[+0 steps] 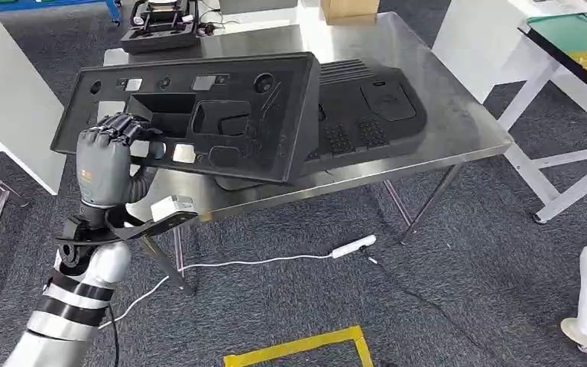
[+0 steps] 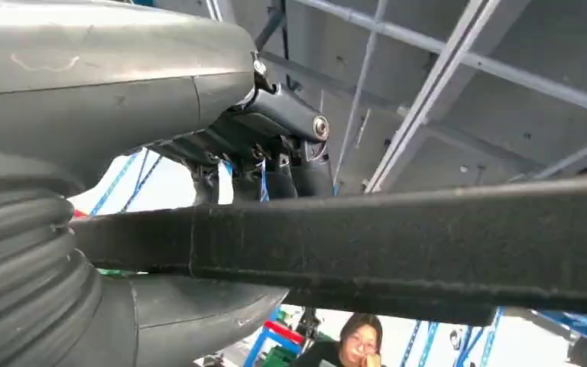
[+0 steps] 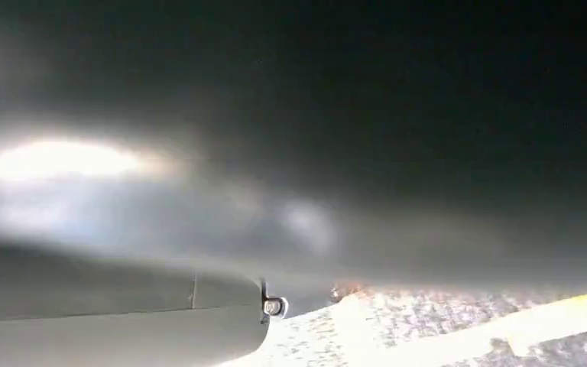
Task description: Take the parts from the cabinet and place them on the table.
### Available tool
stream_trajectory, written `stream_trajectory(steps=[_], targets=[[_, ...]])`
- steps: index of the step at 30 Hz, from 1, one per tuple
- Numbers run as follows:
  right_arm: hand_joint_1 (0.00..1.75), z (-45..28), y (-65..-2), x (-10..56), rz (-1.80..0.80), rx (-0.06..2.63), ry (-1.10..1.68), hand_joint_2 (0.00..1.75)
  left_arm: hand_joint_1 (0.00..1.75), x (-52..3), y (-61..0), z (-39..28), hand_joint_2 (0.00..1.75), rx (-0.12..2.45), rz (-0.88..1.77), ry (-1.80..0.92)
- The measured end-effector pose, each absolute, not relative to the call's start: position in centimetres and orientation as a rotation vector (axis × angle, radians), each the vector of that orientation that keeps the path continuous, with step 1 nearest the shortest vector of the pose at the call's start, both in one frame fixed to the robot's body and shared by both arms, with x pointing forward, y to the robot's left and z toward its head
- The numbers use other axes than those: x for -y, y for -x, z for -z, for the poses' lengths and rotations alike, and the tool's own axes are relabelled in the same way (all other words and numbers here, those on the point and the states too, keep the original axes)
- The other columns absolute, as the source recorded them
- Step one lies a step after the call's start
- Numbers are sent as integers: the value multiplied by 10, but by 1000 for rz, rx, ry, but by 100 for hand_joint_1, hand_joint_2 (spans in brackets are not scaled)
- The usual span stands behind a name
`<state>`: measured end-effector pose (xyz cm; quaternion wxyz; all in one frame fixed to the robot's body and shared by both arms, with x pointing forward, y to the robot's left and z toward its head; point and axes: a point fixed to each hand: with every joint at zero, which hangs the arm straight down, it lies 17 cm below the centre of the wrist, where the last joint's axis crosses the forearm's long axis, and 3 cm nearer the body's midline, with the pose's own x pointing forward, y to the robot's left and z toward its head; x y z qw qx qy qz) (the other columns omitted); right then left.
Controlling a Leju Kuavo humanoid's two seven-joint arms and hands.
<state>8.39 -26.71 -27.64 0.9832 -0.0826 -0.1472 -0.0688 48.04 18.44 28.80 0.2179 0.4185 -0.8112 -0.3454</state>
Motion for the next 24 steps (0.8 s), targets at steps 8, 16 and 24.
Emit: stream_trajectory(steps=[8, 16, 24], targets=[[0, 277, -82, 267, 138, 294, 166, 0, 175, -180, -481, -283, 175, 2243, 971, -1143], [0, 276, -85, 264, 138, 298, 160, 0, 175, -177, -484, -286, 175, 2245, 979, -1141], [0, 276, -86, 263, 134, 301, 158, 0, 175, -176, -488, -285, 175, 2236, 975, -1122]])
